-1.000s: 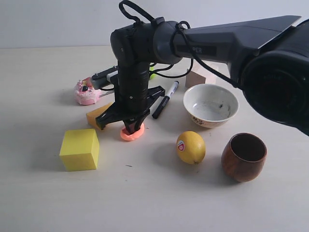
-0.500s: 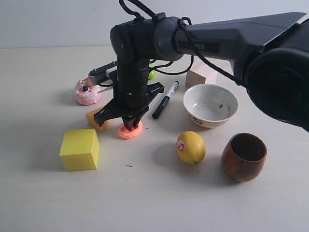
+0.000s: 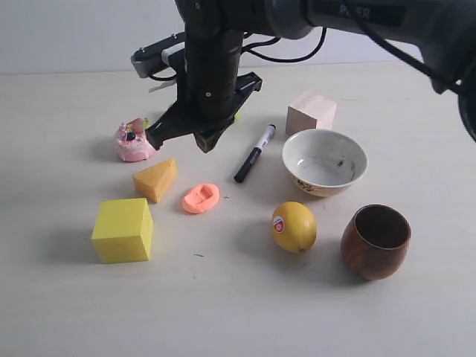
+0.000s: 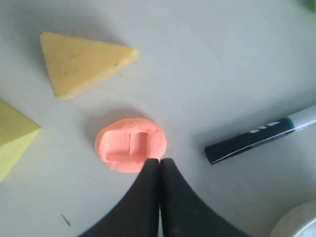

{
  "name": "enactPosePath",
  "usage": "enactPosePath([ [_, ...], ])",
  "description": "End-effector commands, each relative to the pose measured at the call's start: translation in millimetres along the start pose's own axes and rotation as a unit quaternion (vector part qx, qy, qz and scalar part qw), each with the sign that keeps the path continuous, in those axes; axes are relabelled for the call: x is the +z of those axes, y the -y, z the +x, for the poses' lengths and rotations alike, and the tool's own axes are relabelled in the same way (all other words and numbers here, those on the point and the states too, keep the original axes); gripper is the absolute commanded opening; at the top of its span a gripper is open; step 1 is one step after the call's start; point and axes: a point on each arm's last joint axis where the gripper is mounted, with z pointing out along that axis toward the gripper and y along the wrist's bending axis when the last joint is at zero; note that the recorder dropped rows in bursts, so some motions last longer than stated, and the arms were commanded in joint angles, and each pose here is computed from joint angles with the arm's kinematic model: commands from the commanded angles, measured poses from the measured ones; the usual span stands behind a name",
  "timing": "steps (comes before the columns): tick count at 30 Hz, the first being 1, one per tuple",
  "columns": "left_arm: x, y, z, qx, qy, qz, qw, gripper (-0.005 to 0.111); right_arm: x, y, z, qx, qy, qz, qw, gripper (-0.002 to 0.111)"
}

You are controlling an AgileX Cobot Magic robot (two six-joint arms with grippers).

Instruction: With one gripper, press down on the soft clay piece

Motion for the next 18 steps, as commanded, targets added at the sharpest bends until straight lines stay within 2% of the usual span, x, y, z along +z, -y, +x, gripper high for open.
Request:
enactPosePath([
  [1, -0.2, 0.4, 0.6, -0.001, 0.002, 0.004, 1.000, 0.000, -28.7, 4.5, 2.0, 0.005, 0.042, 0.005, 0.999, 0.000],
  [4, -0.2, 0.4, 0.6, -0.001, 0.002, 0.004, 1.000, 0.000, -48.1, 7.2, 12.1, 0.028, 0.090, 0.002, 0.996, 0.000],
  [8, -0.2, 0.4, 0.6, -0.001, 0.002, 0.004, 1.000, 0.000, -65.1, 6.9, 43.2, 0.038, 0.127, -0.011, 0.991, 0.000],
  [14, -0.2, 0.4, 0.6, -0.001, 0.002, 0.004, 1.000, 0.000, -91.2, -4.3, 92.5, 0.099, 0.174, -0.093, 0.975, 0.000],
  [18, -0.2, 0.4, 0.6, -0.001, 0.002, 0.004, 1.000, 0.000, -117.4, -10.3, 109.7, 0.116, 0.215, -0.136, 0.960, 0.000],
])
